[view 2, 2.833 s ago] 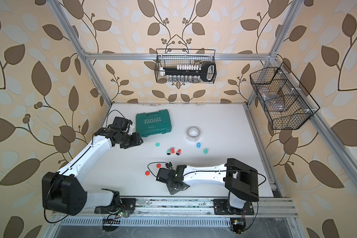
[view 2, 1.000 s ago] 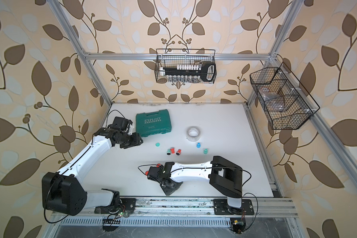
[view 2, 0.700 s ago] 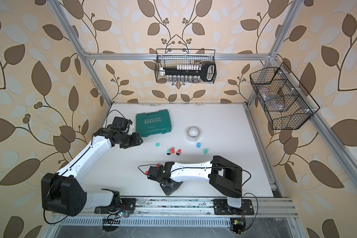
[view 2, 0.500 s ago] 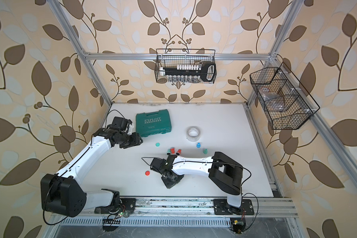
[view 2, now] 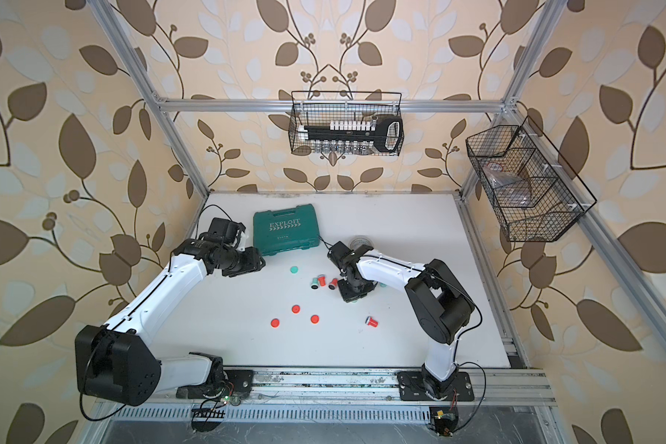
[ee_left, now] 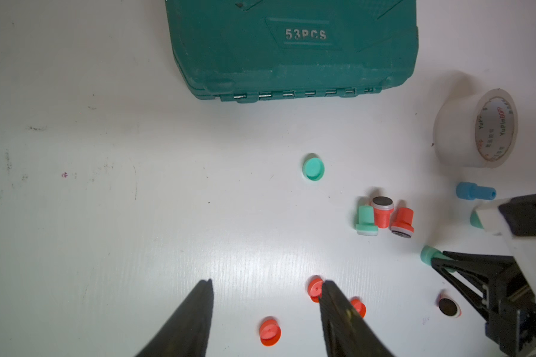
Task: Close the stamp cap
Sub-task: Close the cover of the stamp, then place the stamp at the center of the board.
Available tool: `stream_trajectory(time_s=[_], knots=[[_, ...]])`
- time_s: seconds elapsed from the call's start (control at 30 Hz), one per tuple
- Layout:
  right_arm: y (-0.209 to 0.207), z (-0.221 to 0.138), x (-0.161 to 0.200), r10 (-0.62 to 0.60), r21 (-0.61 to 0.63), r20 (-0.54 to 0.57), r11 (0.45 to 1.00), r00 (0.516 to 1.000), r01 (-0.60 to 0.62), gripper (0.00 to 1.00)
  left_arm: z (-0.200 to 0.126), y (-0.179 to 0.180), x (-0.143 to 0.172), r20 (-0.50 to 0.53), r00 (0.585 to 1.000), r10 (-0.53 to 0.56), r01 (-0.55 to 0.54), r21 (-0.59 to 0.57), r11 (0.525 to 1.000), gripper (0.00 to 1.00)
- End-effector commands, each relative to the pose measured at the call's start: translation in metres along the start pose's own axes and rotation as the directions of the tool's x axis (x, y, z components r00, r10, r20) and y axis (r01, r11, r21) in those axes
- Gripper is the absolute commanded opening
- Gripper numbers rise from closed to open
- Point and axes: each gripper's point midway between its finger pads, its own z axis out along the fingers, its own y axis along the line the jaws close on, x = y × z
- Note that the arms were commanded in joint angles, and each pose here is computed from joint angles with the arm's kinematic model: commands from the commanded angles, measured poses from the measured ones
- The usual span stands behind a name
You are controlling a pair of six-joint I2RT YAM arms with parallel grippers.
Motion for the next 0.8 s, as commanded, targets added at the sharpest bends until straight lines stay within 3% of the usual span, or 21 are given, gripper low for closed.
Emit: stream_trajectory(time_s=[0.0, 0.53, 0.77], knots=[[-0.04, 0.019, 0.021, -0.012, 0.091, -0.111, 0.996, 0.994, 0.022, 0.0, -0.005, 0.004, -0.006, 0.018, 1.0, 0.009, -0.009, -0.018, 1.0, 0.58], [-0.065, 0.002, -0.009, 0.037, 0.08, -0.065, 0.996, 0.997, -0.031, 0.02, -0.001, 0.004, -0.006, 0.005, 1.0, 0.01, -0.01, -0.015, 1.0, 0.58], [-0.061, -0.012, -0.019, 0.036, 0.054, -0.03, 0.998, 0.999, -0.034, 0.17, -0.001, 0.003, -0.006, 0.006, 1.0, 0.011, -0.011, -0.014, 1.0, 0.58]])
